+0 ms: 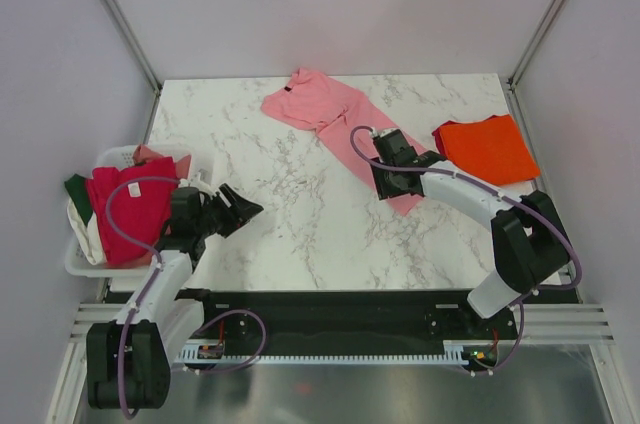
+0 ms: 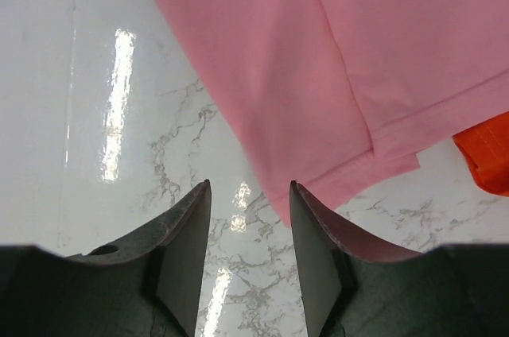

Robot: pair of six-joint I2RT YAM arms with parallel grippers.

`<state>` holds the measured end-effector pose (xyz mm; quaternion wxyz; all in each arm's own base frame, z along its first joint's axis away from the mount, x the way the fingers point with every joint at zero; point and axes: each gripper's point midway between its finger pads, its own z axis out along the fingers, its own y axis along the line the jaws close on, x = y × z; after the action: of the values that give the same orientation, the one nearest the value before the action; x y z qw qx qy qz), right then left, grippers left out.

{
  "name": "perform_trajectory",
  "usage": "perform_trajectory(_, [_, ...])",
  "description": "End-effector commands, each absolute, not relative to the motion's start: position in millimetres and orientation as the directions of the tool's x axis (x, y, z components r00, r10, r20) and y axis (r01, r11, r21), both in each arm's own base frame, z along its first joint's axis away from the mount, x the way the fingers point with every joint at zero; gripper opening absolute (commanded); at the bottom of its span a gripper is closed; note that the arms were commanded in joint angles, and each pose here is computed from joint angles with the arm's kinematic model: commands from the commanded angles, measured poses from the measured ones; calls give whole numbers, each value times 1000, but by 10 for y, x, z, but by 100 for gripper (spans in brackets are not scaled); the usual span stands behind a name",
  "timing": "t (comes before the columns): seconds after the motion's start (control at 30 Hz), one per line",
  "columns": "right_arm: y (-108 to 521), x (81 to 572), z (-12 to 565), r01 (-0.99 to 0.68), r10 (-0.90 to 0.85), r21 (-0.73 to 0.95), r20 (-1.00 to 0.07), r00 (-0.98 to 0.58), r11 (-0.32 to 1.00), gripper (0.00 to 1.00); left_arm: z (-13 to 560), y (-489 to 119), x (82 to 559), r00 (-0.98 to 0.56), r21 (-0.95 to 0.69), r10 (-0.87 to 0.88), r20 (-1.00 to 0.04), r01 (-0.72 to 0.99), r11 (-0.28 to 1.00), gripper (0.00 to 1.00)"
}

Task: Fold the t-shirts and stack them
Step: Fold the tshirt

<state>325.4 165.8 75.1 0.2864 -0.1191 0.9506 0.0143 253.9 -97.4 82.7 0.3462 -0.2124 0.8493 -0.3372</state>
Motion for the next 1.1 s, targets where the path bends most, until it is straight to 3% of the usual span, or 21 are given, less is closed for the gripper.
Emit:
perform_trajectory(0.0, [1538, 3219, 745, -226, -260, -129, -537, -803, 965, 52, 894, -987, 2631, -649, -694, -532, -543, -9, 720, 68])
perform_trajectory(0.23, [1560, 3103, 627, -261, -316, -179, -489, -813, 949, 50, 817, -966, 2605, -655, -679, -520, -548, -14, 734, 68])
perform_trajectory(0.43, [1493, 3120, 435, -246, -329, -239, -426, -843, 939, 42, 822, -962, 2600, -652, -676, -517, -555, -9, 737, 68])
perform_trajectory(0.63, [1432, 3112, 227, -230, -327, -283, -370, -869, 931, 45, 812, -958, 2600, -653, -673, -515, -555, -11, 740, 68])
perform_trajectory(0.73, [1390, 3106, 165, -222, -327, -306, -355, -876, 926, 42, 811, -950, 2604, -651, -672, -518, -555, -15, 740, 68])
perform_trajectory(0.83, [1362, 3086, 91, -219, -326, -321, -333, -885, 921, 28, 816, -947, 2609, -650, -671, -517, -557, -14, 741, 68])
perform_trajectory(0.97, [1384, 3024, 28, -218, -310, -301, -305, -900, 928, 0, 809, -942, 2607, -650, -669, -516, -557, -17, 743, 68])
perform_trajectory(1.07, [1591, 2886, 28, -252, -301, -193, -295, -907, 948, 0, 809, -945, 2606, -651, -669, -517, -556, -19, 743, 68])
